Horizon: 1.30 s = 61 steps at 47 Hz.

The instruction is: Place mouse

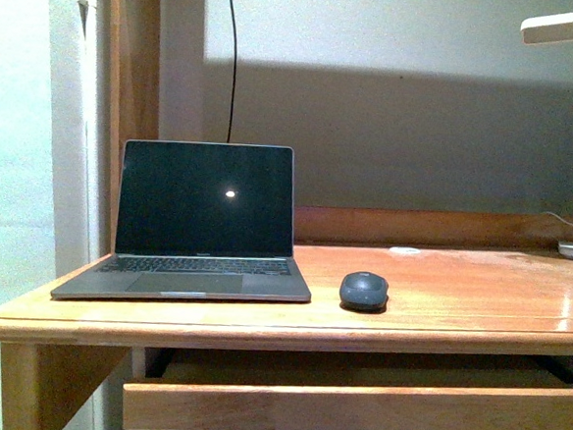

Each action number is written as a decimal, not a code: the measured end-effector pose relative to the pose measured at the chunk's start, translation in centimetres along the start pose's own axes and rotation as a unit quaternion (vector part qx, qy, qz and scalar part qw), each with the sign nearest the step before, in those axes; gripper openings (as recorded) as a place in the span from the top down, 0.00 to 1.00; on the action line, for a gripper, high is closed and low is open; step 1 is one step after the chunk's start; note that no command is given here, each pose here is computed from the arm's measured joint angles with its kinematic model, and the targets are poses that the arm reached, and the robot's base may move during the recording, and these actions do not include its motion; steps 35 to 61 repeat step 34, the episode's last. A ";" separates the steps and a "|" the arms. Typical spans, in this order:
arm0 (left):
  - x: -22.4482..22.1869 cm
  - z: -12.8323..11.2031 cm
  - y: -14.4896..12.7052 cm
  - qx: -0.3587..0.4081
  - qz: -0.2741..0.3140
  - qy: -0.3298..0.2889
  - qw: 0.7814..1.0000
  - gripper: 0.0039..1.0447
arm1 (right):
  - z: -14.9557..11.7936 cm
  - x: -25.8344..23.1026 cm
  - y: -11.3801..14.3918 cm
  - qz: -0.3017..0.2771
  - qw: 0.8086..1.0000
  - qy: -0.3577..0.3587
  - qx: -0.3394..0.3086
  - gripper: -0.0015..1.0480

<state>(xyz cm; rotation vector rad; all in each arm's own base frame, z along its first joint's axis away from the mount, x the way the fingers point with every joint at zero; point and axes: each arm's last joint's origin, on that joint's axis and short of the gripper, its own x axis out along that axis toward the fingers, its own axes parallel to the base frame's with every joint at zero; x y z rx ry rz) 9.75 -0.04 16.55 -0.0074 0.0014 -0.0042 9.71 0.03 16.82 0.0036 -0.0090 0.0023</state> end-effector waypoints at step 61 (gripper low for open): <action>0.0 0.0 0.0 0.000 0.000 0.000 1.000 0.07 | 0.0 0.0 0.0 0.000 1.000 0.000 0.000 0.07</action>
